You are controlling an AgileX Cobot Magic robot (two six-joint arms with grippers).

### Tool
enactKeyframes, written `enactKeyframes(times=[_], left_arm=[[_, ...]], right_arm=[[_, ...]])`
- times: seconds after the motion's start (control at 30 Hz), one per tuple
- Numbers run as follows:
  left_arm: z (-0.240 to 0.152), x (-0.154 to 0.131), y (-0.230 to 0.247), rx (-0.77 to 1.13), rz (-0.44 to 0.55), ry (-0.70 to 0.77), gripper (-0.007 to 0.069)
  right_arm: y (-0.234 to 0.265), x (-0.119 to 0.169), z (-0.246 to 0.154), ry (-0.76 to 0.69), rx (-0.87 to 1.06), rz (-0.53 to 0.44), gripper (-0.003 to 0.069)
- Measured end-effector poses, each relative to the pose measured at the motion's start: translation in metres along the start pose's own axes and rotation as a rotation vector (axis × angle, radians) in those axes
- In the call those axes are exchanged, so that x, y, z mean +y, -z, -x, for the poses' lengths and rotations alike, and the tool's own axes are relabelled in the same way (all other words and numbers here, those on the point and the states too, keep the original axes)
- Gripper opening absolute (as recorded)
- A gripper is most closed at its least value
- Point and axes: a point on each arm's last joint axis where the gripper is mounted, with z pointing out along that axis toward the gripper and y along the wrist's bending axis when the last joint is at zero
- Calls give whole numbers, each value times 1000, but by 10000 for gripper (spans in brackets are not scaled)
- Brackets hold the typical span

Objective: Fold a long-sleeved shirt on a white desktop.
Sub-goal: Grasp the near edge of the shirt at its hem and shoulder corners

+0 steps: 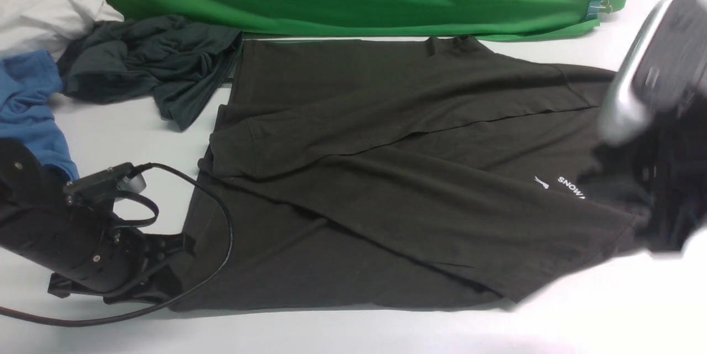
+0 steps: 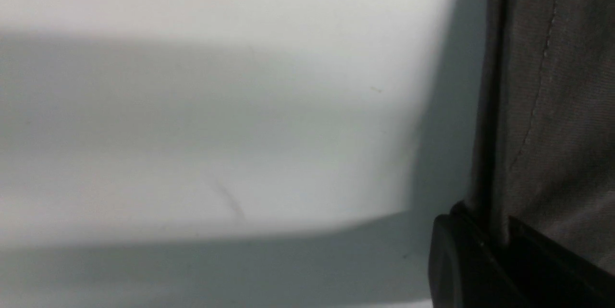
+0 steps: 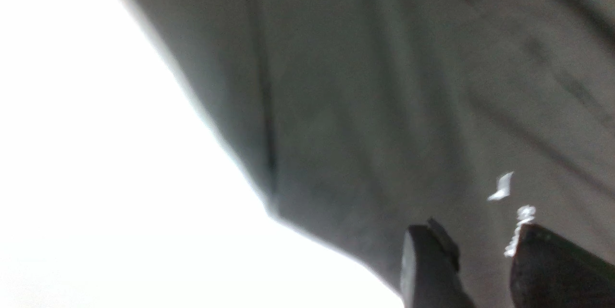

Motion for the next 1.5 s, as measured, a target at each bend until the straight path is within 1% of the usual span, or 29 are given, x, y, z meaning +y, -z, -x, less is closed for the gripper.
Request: enactKeyframes(times=[0.07, 0.13, 0.17, 0.2, 0.27, 0.33, 0.37, 0.4, 0.43, 0.5, 0.6, 0.7, 0.8, 0.87, 0.93, 0.97, 1.0, 1.1, 1.17, 1.27, 1.33, 1.4, 1.5], left_arm=[[0, 0, 0, -2, 0, 2, 36], [0, 0, 0, 0, -1, 4, 36], [0, 0, 0, 0, -1, 4, 36], [0, 0, 0, 2, -2, 4, 38], [0, -1, 0, 4, -6, 7, 38], [0, -1, 0, 3, -8, 9, 37], [0, -1, 0, 3, -8, 9, 37], [0, -1, 0, 3, -9, 7, 37], [0, -1, 0, 3, -10, 8, 37], [-1, -1, 0, 4, -11, 7, 37], [-1, -1, 0, 5, -11, 6, 37], [-1, -1, 0, 6, -15, 7, 37], [-1, -2, 0, 6, -16, 8, 39], [-1, -2, 0, 7, -17, 7, 38], [-1, -2, 0, 6, -17, 7, 38], [-1, -2, 0, 6, -17, 6, 38], [-1, -2, 0, 7, -19, 6, 37], [-1, -2, 1, 6, -20, 5, 37], [-1, -3, 5, -8, -21, 1, 37], [-2, -5, 10, -28, -24, -6, 37], [-4, -7, 21, -60, -21, -31, 37], [-5, -8, 24, -68, -21, -39, 37], [-9, -12, 38, -101, -25, -66, 37]], right_arm=[[-16, 2, -7, 28, 40, 32, 242], [-44, 3, -17, 39, 77, 50, 270], [-47, 4, -19, 41, 84, 55, 275], [-64, 7, -24, 71, 108, 68, 330], [-82, 16, -30, 156, 142, 103, 421], [-97, 26, -34, 250, 168, 147, 499], [-98, 25, -34, 253, 169, 148, 499], [-107, 31, -35, 285, 181, 170, 532], [-111, 32, -34, 297, 184, 176, 544], [-121, 34, -33, 314, 185, 178, 549], [-135, 33, -33, 324, 188, 174, 538], [-151, 31, -34, 324, 188, 161, 498], [-159, 31, -36, 307, 197, 161, 430], [-161, 31, -35, 275, 195, 154, 372], [-161, 30, -35, 250, 191, 143, 298], [-162, 30, -35, 248, 191, 143, 290], [-162, 30, -35, 238, 190, 140, 239], [-163, 30, -34, 224, 188, 135, 164], [-163, 30, -35, 217, 190, 135, 146], [-162, 30, -35, 216, 200, 148, 141], [-156, 33, -37, 215, 224, 181, 141], [-153, 34, -37, 214, 231, 191, 141], [-135, 38, -38, 186, 256, 228, 115]])
